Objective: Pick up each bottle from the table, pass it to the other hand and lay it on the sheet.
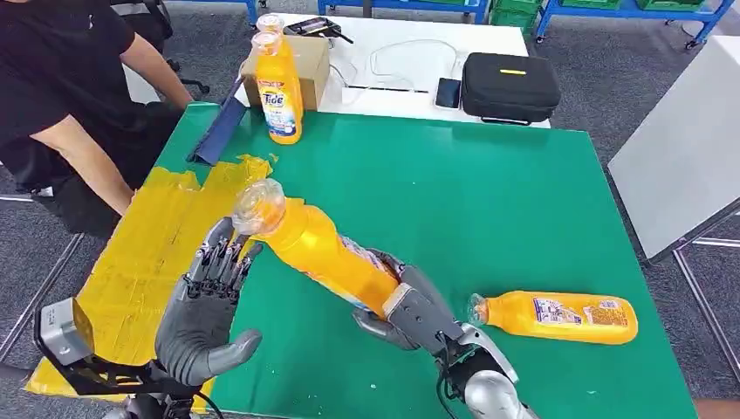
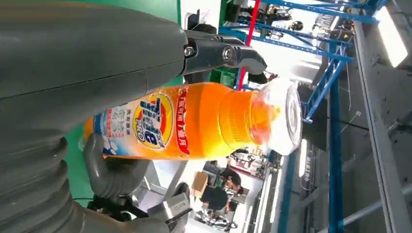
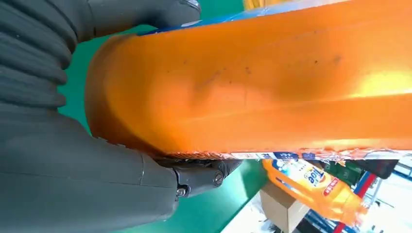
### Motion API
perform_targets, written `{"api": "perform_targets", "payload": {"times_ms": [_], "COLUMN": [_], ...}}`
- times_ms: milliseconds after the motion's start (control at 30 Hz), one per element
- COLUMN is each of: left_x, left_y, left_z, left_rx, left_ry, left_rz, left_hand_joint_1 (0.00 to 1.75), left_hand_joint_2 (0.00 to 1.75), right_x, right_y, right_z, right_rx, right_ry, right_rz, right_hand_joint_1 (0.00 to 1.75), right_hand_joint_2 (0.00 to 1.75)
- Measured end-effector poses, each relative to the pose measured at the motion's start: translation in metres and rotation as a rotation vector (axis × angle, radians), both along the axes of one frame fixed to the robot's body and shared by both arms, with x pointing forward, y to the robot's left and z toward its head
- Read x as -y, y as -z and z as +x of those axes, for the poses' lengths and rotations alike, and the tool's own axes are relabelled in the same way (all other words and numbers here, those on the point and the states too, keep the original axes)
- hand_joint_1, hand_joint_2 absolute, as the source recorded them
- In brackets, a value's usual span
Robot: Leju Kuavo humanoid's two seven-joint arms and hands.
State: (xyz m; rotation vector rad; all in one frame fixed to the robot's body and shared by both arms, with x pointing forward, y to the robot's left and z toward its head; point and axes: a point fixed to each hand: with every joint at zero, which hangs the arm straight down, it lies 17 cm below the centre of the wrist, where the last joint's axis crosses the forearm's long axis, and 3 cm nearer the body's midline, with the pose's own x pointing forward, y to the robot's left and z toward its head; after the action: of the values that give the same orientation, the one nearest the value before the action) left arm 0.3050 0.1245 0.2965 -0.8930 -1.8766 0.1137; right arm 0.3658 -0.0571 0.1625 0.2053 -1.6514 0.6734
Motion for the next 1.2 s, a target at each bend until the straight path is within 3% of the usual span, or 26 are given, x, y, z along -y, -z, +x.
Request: {"api": "perform_targets", "payload": {"times_ms": [167, 400, 567, 1033, 1200], "left_x": [-0.001, 0.006, 0.010, 0.009, 0.009], "left_y": [-0.001, 0.004, 0.005, 0.003, 0.000], "left_z": [0.004, 0.018, 0.024, 0.026, 0.026], "left_rx": [-0.011, -0.128, -0.227, -0.231, -0.179], "left_ry": [-0.004, 0.016, 0.052, 0.034, -0.025], "left_rz": [-0.013, -0.050, -0.099, -0.086, -0.007], "left_hand_joint_1": [0.00, 0.00, 0.00, 0.00, 0.00], "left_hand_joint_2": [1.75, 1.75, 1.75, 1.75, 1.75], "right_x": [-0.002, -0.032, -0.058, -0.080, -0.082], "right_y": [0.004, -0.002, -0.020, -0.009, -0.012], "right_z": [0.004, 0.010, 0.026, 0.032, 0.035], "right_rx": [0.047, 0.110, 0.210, 0.193, 0.194], "right_ry": [0.015, -0.035, -0.105, -0.148, -0.144], "right_rz": [-0.076, -0.195, -0.186, -0.216, -0.211], "right_hand_joint_1": [1.75, 1.75, 1.71, 1.66, 1.61], "right_hand_joint_2": [1.75, 1.75, 1.75, 1.75, 1.75]}}
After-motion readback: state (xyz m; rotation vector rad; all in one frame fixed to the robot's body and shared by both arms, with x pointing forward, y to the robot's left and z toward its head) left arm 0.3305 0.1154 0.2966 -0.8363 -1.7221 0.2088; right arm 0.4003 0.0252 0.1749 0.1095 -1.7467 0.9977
